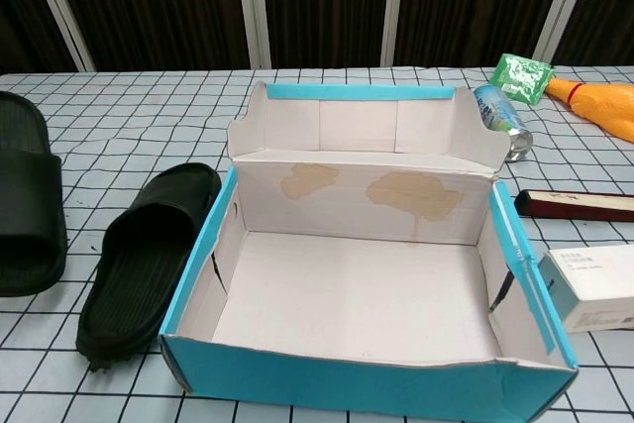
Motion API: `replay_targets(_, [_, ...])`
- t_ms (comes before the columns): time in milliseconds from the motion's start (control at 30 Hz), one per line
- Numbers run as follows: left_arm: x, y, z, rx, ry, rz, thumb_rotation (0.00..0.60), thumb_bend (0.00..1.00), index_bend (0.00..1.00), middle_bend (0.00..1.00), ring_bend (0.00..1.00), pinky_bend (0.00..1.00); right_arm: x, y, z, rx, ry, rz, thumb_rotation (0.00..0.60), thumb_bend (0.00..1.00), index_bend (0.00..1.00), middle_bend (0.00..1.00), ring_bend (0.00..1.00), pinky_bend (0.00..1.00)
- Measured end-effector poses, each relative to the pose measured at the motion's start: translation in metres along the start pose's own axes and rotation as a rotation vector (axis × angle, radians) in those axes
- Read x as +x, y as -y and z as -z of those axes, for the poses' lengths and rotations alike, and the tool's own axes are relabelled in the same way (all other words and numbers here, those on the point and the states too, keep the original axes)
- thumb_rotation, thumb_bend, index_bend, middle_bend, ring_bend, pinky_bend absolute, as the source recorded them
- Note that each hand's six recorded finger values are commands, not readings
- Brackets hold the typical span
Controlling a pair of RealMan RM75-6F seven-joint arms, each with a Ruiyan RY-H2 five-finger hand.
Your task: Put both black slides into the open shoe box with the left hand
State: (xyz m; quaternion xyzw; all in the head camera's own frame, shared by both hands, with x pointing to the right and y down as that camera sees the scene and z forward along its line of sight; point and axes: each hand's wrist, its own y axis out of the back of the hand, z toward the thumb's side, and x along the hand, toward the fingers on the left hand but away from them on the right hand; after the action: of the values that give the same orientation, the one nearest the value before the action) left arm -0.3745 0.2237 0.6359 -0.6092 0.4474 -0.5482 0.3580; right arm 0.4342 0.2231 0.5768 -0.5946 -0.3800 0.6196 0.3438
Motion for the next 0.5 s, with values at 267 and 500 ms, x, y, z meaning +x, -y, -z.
replay_targets(267, [0.003,-0.035,-0.006,0.055,0.070,-0.058,0.600,0.37,0.27,0.44,0.04,0.01,0.000,0.001,0.001,-0.004,0.005,-0.005,0.600,0.18,0.17,0.19,0.30,0.24])
replay_targets(500, [0.023,-0.093,-0.039,0.259,0.268,-0.190,0.600,0.38,0.35,0.49,0.07,0.04,0.000,0.000,0.000,-0.013,0.005,-0.005,0.600,0.18,0.17,0.18,0.30,0.24])
